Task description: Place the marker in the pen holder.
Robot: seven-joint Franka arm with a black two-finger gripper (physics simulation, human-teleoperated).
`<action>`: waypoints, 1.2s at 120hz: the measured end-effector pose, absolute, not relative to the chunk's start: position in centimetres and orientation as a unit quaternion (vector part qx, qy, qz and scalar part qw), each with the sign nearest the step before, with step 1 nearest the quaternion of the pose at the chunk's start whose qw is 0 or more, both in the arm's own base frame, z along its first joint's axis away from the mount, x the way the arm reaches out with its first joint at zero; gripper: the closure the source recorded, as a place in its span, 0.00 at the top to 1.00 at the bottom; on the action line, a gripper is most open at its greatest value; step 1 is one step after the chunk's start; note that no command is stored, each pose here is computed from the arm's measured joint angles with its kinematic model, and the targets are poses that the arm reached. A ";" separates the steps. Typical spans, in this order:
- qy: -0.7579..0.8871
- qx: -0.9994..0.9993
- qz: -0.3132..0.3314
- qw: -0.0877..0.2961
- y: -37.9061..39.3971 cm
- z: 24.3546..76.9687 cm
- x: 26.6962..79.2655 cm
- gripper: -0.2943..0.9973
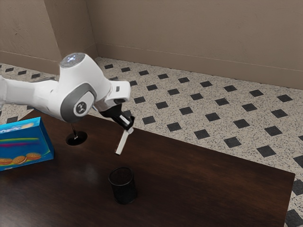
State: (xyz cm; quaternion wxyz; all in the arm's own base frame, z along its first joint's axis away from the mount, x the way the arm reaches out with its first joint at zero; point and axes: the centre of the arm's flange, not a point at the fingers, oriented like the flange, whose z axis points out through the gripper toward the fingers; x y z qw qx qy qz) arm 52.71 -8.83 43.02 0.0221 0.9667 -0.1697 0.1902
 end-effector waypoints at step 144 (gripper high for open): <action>-0.189 0.973 0.130 -0.019 -6.3 57.1 57.3 0.69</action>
